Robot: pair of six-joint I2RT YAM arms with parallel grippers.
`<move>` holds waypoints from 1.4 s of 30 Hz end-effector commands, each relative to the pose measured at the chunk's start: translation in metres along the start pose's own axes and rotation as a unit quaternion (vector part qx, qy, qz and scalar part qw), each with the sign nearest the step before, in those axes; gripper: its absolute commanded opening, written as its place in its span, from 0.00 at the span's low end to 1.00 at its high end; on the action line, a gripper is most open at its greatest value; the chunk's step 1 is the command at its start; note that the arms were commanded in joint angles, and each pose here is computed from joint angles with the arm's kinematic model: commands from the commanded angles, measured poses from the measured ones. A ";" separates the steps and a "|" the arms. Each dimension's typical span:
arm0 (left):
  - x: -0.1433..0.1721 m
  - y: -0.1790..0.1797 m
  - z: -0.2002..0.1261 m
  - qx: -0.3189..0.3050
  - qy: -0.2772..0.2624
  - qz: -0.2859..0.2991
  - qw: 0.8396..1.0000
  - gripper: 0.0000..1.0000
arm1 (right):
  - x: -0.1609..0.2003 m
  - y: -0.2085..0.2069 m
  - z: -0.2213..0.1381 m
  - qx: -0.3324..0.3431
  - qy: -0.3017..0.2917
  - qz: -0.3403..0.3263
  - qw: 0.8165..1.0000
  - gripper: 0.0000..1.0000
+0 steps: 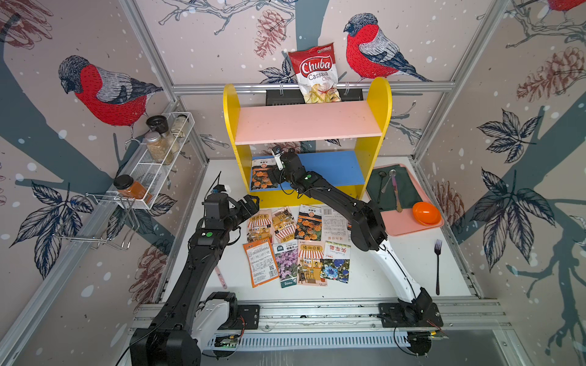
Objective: Take the seed bag off the shelf
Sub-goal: Pick up the seed packet from the shelf.
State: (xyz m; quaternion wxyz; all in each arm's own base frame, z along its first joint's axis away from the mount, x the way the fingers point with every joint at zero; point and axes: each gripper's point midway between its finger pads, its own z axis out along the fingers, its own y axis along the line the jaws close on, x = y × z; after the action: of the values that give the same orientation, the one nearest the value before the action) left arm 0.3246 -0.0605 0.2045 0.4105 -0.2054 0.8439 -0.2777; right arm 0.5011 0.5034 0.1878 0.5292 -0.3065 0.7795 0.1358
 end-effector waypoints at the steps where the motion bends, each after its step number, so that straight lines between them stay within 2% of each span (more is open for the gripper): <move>1: -0.001 -0.001 0.000 0.006 -0.001 0.007 1.000 0.92 | -0.001 0.004 0.000 -0.008 -0.001 -0.013 1.000 0.97; 14: -0.001 -0.003 0.002 0.010 -0.001 0.007 1.000 0.92 | 0.021 0.017 -0.004 -0.044 0.039 -0.053 0.997 0.97; 30: -0.009 -0.008 0.010 0.016 -0.002 0.013 1.000 0.91 | 0.030 0.021 -0.031 -0.071 0.056 -0.076 0.993 0.96; 35: -0.011 -0.011 0.017 0.019 0.010 0.019 1.000 0.90 | 0.024 0.018 -0.033 -0.069 0.049 -0.076 0.993 0.96; 42: -0.012 -0.012 0.024 0.024 0.012 0.017 0.999 0.88 | -0.003 0.017 -0.043 -0.098 0.015 -0.038 0.994 0.97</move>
State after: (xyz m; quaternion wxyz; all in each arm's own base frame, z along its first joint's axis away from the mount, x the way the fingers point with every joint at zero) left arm 0.3458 -0.0671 0.1982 0.3960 -0.1903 0.8526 -0.2828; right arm 0.4616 0.4926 0.1867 0.4824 -0.3987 0.7642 0.1558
